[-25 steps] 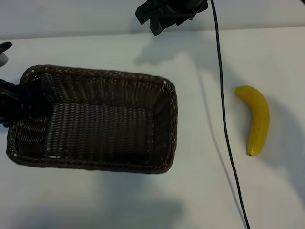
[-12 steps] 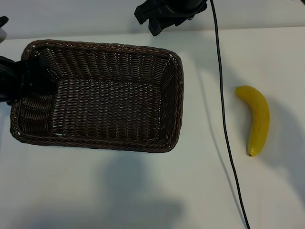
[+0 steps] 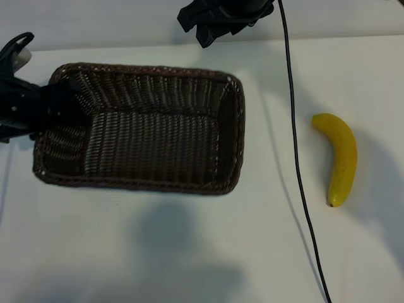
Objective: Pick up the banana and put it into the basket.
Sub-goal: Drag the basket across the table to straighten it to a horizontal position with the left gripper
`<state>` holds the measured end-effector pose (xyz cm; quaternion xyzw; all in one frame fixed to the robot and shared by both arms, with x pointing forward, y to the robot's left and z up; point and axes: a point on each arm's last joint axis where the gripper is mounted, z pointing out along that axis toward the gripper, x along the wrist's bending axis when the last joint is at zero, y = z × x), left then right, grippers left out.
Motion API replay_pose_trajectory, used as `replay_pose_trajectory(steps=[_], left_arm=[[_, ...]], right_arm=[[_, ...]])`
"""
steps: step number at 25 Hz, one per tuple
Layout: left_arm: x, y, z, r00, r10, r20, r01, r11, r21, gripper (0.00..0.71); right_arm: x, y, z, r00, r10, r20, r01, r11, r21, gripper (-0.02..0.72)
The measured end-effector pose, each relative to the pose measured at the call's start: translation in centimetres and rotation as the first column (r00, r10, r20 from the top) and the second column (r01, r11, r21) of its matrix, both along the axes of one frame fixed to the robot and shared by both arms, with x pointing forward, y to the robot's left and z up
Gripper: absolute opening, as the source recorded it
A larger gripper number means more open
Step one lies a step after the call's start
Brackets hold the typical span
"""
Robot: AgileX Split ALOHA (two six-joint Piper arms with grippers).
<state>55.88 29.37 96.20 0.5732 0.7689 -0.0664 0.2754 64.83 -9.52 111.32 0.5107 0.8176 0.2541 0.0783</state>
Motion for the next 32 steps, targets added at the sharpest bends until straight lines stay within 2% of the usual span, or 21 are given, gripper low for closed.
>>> replay_pose_trajectory(steps=[6, 11, 17, 32], left_arm=[[2.2, -0.2, -0.5, 1.000, 0.006, 0.029, -0.004, 0.999, -0.053, 0.369], [2.8, -0.1, -1.6, 0.999, 0.033, 0.013, -0.032, 0.997, -0.067, 0.369], [3.1, -0.1, -3.5, 0.999, 0.041, -0.035, -0.043, 0.996, -0.073, 0.368], [3.1, -0.2, -4.1, 0.998, 0.037, -0.058, -0.042, 0.995, -0.092, 0.368]], right_arm=[[0.0, 0.0, 0.0, 1.000, 0.000, 0.000, 0.000, 1.000, 0.000, 0.510], [0.0, 0.0, 0.0, 1.000, 0.000, 0.000, 0.000, 1.000, 0.000, 0.510], [0.0, 0.0, 0.0, 1.000, 0.000, 0.000, 0.000, 1.000, 0.000, 0.510], [0.0, 0.1, 0.0, 1.000, 0.001, -0.003, -0.001, 1.000, 0.007, 0.510]])
